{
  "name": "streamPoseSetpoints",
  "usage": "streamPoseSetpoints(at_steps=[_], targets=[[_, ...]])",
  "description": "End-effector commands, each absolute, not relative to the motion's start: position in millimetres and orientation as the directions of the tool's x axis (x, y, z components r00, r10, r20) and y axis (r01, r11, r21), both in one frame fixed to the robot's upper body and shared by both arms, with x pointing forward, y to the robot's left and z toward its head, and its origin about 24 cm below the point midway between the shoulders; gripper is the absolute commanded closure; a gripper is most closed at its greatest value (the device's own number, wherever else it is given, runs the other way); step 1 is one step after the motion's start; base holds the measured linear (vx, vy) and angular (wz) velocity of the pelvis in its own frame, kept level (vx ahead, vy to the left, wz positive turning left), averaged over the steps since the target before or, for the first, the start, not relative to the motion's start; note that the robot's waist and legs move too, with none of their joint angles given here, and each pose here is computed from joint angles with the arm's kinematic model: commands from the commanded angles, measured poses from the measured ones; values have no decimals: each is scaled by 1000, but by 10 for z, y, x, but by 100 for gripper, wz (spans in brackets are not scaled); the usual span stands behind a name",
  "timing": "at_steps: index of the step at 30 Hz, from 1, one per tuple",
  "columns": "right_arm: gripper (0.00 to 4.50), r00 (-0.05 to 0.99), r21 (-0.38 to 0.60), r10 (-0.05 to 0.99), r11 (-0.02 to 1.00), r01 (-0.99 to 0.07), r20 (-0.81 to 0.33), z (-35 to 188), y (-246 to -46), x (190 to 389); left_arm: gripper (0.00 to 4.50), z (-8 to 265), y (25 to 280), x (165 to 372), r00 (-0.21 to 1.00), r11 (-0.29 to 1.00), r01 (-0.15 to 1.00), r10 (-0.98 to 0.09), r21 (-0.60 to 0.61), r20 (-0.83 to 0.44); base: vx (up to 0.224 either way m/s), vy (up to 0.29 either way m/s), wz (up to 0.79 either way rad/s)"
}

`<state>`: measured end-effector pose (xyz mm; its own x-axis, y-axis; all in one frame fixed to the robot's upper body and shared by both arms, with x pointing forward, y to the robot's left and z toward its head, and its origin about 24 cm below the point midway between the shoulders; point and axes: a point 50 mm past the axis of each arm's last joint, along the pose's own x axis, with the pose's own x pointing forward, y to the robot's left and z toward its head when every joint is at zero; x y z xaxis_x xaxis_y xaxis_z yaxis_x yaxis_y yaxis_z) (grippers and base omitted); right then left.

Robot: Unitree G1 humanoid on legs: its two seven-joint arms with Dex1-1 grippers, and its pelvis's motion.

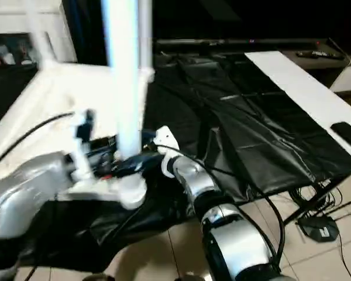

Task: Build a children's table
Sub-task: Rotate table base

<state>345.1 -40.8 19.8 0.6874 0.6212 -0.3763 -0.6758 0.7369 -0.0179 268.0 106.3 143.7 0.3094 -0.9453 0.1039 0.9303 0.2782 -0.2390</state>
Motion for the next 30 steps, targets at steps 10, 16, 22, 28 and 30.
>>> streamPoseSetpoints(at_steps=[10, 16, 22, 28, 30], targets=[[132, 759, -11, 581, 792, -611, -293, 337, -618, 3575, 6, 1214, 1164, 3042, 547, 553, 832, -832, -50, -89, 0, 0, 0], [132, 798, -18, 548, 821, -570, -249, 343, -988, 3579, 6, 1046, 1221, 3185, 693, 697, 716, -716, -32, -88, 0, 0, 0], [132, 822, -19, 525, 840, -542, -221, 326, -1182, 3525, 6, 976, 1196, 3221, 757, 758, 652, -653, -20, -39, 0, 0, 0], [132, 841, -20, 514, 851, -524, -168, 370, -1307, 3401, 6, 934, 1141, 3099, 743, 738, 669, -668, -85, 45, 0, 0, 0], [132, 856, -30, 498, 862, -506, -139, 404, -1388, 3290, 6, 787, 1307, 2886, 733, 722, 677, -679, -143, 43, 0, 0, 0]])
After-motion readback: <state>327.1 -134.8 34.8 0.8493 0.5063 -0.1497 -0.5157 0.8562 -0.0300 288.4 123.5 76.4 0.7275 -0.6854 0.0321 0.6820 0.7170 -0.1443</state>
